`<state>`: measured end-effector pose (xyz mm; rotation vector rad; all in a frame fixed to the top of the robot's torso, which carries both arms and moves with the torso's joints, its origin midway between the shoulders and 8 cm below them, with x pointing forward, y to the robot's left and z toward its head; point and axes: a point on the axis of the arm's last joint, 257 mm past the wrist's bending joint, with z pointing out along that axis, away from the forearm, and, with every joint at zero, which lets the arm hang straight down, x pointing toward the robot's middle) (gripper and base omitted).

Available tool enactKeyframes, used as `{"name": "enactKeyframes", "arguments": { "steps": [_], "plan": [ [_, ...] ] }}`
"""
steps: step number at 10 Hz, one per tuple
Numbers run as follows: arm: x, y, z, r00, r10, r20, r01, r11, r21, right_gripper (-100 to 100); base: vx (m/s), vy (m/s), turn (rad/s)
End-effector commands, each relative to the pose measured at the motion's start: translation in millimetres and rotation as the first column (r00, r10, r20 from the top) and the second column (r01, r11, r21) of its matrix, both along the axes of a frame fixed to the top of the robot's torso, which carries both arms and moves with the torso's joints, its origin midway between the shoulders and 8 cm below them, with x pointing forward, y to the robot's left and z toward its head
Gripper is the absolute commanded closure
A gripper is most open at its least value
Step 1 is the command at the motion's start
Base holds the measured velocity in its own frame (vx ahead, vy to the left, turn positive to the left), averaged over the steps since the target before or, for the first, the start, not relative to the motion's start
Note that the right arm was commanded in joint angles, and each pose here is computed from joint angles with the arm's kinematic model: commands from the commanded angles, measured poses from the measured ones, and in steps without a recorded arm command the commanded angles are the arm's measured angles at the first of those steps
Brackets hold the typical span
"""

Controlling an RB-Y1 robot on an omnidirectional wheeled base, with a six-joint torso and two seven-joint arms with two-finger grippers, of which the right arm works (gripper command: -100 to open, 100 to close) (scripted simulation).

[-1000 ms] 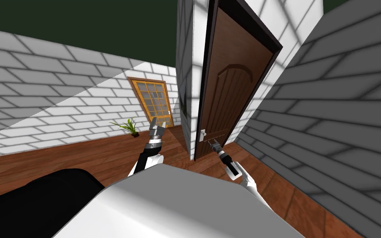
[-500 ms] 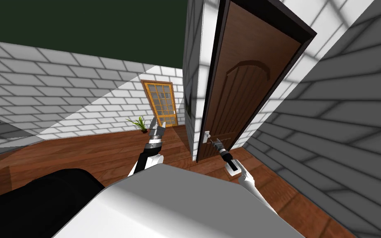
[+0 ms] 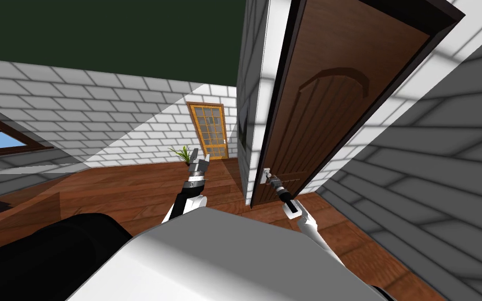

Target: Pull the door open

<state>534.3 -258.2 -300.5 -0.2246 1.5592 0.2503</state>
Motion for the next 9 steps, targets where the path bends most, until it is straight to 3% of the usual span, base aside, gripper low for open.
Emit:
{"name": "enactKeyframes", "arguments": {
  "steps": [1, 5, 9],
  "plan": [
    [0.7, -4.2, 0.4, 1.0000, -0.007, -0.001, 0.007, 1.000, -0.002, 100, -0.028, 0.017, 0.029],
    [0.7, -4.2, 0.4, 1.0000, -0.007, -0.001, 0.007, 1.000, -0.002, 100, -0.003, 0.002, -0.003],
    [0.7, 5.4, -0.7, 0.9994, 0.008, -0.034, -0.004, 0.993, 0.114, 100, -0.036, -0.015, -0.005]
  ]
}}
